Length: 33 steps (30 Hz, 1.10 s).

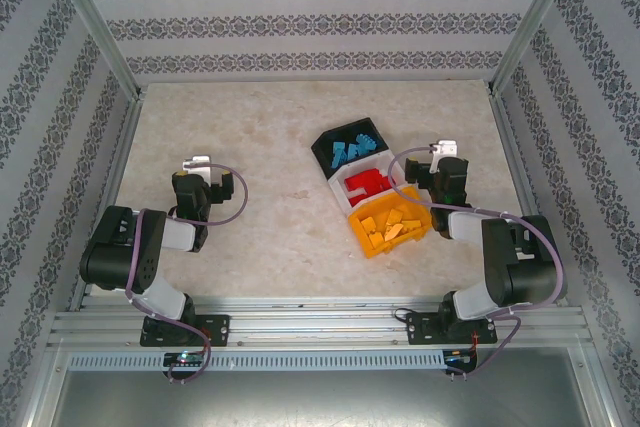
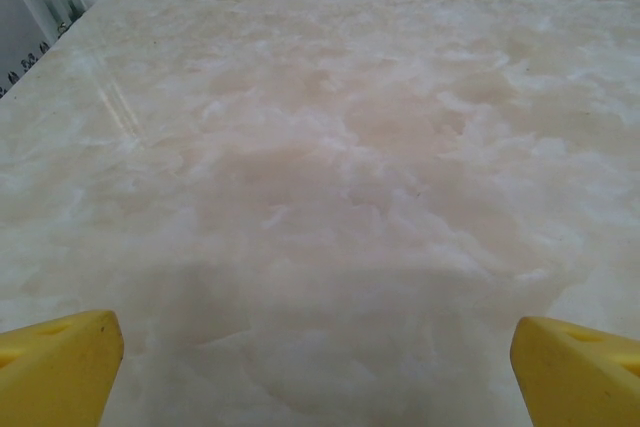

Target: Sort the legos into containers by color

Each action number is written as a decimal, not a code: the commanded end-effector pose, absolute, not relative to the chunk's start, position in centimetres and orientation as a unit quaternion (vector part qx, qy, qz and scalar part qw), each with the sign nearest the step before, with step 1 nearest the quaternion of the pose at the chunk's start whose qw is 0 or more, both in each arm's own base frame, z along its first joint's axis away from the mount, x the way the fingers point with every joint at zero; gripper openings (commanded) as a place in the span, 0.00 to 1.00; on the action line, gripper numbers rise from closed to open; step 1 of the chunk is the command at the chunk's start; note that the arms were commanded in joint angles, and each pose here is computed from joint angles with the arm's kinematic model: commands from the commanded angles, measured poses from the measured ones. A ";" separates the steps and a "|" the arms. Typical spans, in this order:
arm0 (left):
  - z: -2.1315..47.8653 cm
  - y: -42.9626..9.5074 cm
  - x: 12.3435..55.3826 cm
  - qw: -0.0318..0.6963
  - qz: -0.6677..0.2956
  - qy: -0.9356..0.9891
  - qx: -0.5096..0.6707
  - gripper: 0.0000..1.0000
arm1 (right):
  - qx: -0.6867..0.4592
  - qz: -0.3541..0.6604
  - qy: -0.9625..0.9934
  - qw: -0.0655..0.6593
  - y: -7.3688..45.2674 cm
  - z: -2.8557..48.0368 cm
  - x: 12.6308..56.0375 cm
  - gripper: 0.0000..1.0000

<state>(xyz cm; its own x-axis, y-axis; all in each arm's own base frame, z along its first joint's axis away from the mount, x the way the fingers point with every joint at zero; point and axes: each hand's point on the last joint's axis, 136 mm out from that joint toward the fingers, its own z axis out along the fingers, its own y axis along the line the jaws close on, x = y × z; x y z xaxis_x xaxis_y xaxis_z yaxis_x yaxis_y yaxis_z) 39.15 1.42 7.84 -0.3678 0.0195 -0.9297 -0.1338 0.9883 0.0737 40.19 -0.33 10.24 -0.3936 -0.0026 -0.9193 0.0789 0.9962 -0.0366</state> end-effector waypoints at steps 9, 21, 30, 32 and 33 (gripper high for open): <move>9.1 0.9 39.3 0.588 0.065 0.806 -0.017 1.00 | 0.010 -0.018 0.807 0.590 0.3 10.6 39.6 0.98; 9.1 1.0 39.4 0.587 0.068 0.807 -0.021 1.00 | 0.011 -0.016 0.810 0.586 0.2 10.5 39.7 0.98; 9.2 1.1 39.4 0.587 0.068 0.806 -0.023 1.00 | 0.015 -0.001 0.813 0.583 0.0 10.4 39.8 0.98; 9.1 1.1 39.4 0.587 0.068 0.806 -0.023 1.00 | 0.015 -0.001 0.812 0.584 0.0 10.5 39.8 0.98; 9.1 1.1 39.4 0.587 0.068 0.807 -0.022 1.00 | 0.015 -0.002 0.812 0.583 0.0 10.5 39.7 0.98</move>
